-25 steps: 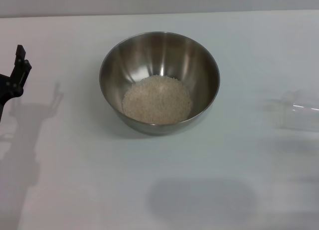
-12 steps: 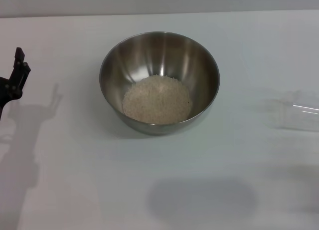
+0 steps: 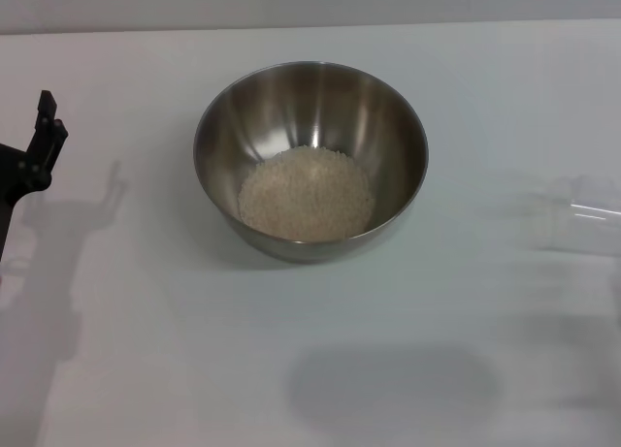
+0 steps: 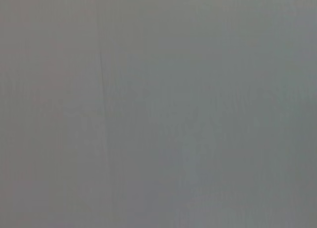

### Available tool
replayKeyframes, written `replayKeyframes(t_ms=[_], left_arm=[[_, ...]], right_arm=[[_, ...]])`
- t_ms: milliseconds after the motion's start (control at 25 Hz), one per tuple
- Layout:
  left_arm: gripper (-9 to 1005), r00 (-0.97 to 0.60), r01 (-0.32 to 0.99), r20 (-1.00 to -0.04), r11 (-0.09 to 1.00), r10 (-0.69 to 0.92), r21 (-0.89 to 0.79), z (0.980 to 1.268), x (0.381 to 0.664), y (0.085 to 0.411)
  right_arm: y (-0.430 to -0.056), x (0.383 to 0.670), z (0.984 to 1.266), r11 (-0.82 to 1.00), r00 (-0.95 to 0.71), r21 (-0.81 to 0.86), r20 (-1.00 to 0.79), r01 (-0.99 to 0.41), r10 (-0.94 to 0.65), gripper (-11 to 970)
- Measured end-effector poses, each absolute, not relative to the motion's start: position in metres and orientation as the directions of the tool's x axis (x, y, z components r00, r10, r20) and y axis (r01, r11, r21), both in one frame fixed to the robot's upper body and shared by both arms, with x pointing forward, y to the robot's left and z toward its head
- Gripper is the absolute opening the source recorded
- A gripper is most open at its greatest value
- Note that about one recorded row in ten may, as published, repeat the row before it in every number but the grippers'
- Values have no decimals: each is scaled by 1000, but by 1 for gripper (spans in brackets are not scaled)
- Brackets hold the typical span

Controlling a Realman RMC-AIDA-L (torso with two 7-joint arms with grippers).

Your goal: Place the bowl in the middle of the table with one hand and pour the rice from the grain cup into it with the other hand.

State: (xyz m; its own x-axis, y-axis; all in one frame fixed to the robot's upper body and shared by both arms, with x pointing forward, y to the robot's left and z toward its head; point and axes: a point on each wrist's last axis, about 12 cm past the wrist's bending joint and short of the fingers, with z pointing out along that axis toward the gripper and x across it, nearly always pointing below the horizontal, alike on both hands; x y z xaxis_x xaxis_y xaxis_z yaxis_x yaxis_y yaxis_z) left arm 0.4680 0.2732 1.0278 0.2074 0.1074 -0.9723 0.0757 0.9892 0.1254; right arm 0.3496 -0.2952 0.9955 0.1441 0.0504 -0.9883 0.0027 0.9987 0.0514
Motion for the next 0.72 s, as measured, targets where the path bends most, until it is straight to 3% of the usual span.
replayKeyframes(t_ms=[200,440,720], left_arm=[[834,200,72,-974,989,109,126,1026,466,274],[834,188,79,-976,989,112,128,1025,468,273],[834,186,77,-976,989,111,127,1025,469,274]], right_arm=[[-296,351,992,999,112,49,-992,3,49,584],[-297,349,1004,999,218,40,-975,-4,40,584],[-304,363,1002,999,193,35,-981,39,27,584]])
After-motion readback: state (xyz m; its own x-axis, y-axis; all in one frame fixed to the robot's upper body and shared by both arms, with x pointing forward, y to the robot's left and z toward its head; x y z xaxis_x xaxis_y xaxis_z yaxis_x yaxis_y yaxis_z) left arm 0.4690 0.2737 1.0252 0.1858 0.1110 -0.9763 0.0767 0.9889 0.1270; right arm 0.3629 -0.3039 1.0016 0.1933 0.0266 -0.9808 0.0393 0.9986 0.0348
